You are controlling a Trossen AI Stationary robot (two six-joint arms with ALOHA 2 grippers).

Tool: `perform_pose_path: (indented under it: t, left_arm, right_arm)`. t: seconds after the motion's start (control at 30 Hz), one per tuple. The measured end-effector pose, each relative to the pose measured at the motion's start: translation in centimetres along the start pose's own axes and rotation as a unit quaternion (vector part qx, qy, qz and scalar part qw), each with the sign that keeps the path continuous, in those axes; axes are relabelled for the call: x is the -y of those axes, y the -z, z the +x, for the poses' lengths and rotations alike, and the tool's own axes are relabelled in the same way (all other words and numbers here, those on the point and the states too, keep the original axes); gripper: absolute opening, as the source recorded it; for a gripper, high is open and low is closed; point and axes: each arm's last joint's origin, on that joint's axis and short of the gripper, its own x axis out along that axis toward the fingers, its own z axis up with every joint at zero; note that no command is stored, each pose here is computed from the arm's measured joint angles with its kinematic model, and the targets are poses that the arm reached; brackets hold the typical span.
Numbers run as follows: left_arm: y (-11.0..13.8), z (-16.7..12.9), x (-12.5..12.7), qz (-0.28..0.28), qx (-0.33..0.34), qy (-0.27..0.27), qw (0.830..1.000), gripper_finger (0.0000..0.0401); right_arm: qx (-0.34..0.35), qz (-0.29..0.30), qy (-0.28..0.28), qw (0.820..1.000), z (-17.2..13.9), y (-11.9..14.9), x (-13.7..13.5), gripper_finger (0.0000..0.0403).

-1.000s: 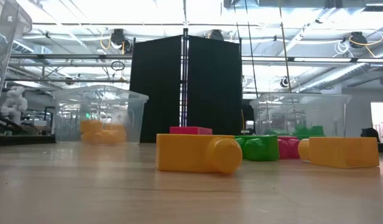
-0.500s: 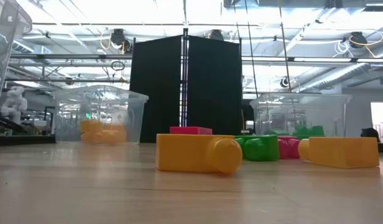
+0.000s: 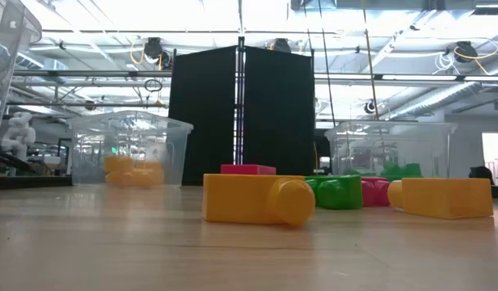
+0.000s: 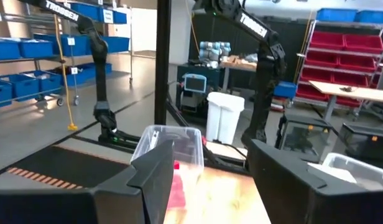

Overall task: Sort blocks
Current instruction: Put the yellow game piece into the top left transparent bin

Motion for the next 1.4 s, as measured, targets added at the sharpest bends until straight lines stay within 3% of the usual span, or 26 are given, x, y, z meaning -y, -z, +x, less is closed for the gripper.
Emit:
perform_pose_path:
  t: [0.13, 0.23, 0.5, 1.1, 1.4]
  left_arm:
    - [-0.3, -0.1, -0.3, 0.004, 0.005, -0.039, 0.999, 0.0161]
    - [-1.3, -0.3, -0.8, 0.041, 0.036, -0.086, 0.995, 0.0161]
    - [-3.8, -1.3, -1.8, 0.113, 0.117, -0.193, 0.968, 0.0161]
    - [-6.1, -2.5, -2.2, 0.133, 0.242, -0.237, 0.931, 0.0161]
    - [-8.1, -3.6, -0.7, 0.085, 0.346, -0.242, 0.903, 0.0161]
  right_arm:
    - [-0.008, 0.014, 0.01, 1.0, 0.0, 0.2, 0.4, 0.0201]
    - [-0.008, 0.025, 0.017, 1.0, 0.0, 0.2, 0.7, 0.0201]
    - [-0.006, 0.032, 0.03, 0.999, 0.0, 0.2, 1.2, 0.0201]
    - [-0.003, 0.111, 0.036, 0.993, -0.1, 0.2, 1.4, 0.0201]
    - [-0.002, 0.11, 0.066, 0.992, -0.1, 0.2, 1.7, 0.0201]
